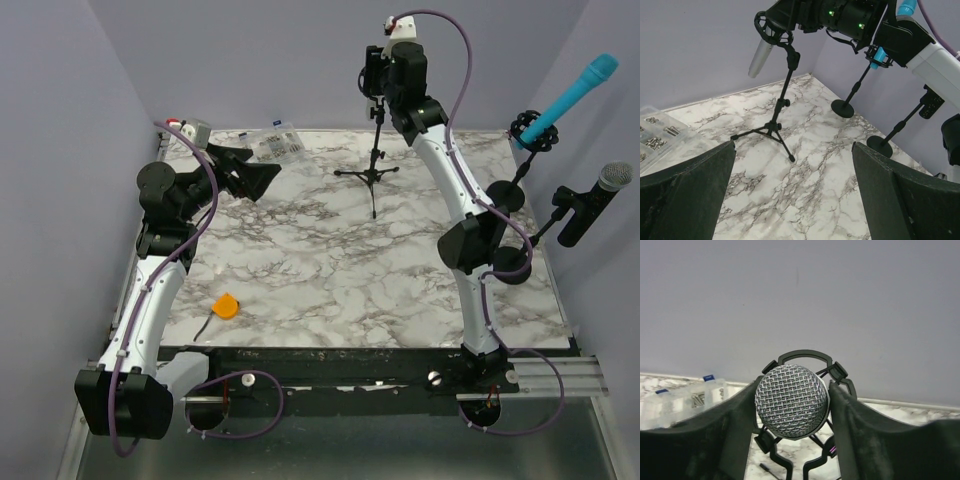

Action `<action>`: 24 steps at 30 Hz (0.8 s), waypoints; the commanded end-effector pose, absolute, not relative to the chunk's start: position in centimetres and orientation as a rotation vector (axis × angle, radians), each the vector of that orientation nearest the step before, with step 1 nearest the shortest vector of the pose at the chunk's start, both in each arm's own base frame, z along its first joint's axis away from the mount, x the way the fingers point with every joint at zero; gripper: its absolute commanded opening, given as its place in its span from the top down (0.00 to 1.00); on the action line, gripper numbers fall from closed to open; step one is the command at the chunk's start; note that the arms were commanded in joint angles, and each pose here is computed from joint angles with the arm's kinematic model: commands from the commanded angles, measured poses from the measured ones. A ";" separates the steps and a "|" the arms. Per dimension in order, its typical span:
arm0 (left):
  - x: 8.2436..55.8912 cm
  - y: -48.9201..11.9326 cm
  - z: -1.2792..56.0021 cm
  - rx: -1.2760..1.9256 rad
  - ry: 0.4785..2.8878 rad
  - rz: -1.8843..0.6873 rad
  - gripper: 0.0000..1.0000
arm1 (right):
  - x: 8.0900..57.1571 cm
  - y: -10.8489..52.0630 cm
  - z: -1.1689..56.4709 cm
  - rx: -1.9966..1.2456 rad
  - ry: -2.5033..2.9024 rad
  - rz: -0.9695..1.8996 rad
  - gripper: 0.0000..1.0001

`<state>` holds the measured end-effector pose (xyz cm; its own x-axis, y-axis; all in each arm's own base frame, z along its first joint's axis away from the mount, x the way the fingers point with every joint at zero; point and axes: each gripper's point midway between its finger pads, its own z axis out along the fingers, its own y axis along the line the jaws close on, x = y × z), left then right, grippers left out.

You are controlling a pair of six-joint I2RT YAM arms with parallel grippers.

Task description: Remove the microphone from the stand

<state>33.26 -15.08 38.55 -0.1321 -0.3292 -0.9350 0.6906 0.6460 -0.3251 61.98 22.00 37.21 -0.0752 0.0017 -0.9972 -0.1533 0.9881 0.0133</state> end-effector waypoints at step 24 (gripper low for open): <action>32.6 -15.5 39.3 0.352 1.435 -0.923 0.02 | 58.9 21.4 44.9 -0.092 1.518 0.183 0.99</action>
